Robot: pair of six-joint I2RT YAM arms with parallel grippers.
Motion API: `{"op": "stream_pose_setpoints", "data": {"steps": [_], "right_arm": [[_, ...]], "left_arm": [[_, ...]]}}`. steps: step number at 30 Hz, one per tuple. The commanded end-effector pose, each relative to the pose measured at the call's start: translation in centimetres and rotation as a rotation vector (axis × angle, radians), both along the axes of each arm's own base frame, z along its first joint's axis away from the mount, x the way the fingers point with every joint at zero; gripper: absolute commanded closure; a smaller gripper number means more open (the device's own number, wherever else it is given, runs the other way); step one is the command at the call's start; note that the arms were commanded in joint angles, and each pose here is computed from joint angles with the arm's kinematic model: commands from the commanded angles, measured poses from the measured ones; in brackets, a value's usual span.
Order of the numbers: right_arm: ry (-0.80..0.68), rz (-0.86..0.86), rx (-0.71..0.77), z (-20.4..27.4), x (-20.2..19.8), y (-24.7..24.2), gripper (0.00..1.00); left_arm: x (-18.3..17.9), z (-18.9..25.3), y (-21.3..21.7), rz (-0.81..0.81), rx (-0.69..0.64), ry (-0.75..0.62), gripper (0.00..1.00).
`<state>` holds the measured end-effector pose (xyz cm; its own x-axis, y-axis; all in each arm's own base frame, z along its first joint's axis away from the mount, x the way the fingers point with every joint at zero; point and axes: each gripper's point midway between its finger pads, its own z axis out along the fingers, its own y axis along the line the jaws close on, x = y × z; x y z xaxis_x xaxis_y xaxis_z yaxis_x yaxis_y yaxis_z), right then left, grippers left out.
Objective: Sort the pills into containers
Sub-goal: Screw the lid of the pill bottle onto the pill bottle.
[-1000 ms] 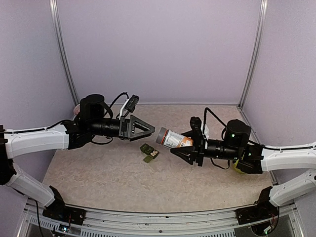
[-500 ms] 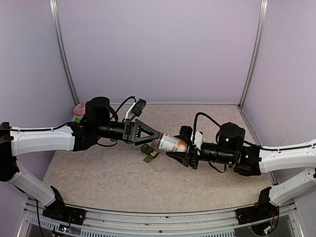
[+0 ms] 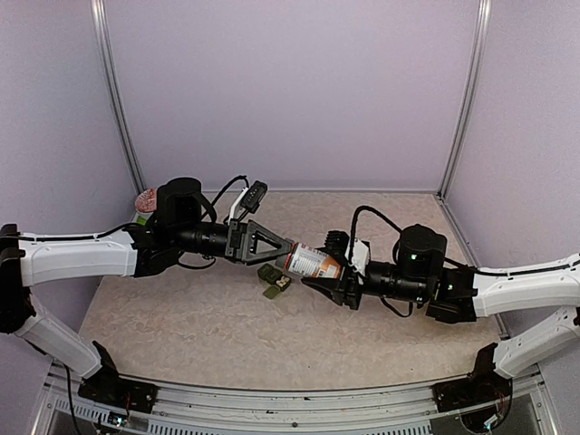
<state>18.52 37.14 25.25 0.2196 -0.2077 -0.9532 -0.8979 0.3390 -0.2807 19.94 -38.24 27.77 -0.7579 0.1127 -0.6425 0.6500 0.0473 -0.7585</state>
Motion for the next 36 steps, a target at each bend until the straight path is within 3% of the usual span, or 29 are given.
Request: {"op": "stream_pose_setpoints", "data": {"steps": [1, 7, 19, 26, 29, 36], "right_arm": [[0.0, -0.019, 0.028, 1.2, 0.4, 0.3, 1.0], [0.043, 0.005, 0.07, 1.8, -0.1, 0.5, 1.0], [0.456, 0.055, 0.358, 3.9, -0.2, -0.3, 1.0], [0.496, 0.094, 0.39, 4.7, -0.6, -0.4, 0.97], [0.487, 0.086, 0.368, 4.2, -0.4, -0.1, 0.88], [0.461, 0.054, 0.318, 2.7, 0.2, 0.1, 0.47]], "left_arm": [[-1.2, 0.6, -0.4, -0.057, -0.015, -0.048, 0.38], [-1.2, 0.7, -0.5, -0.06, -0.006, -0.1, 0.58], [-2.5, 2.6, 0.6, -0.083, -0.022, -0.351, 0.62], [-2.7, 3.8, 0.9, -0.069, -0.039, -0.399, 0.64], [-2.2, 3.4, 0.7, -0.049, -0.025, -0.37, 0.67], [-0.2, 2.7, 1.3, 0.036, 0.009, -0.321, 0.68]]}}
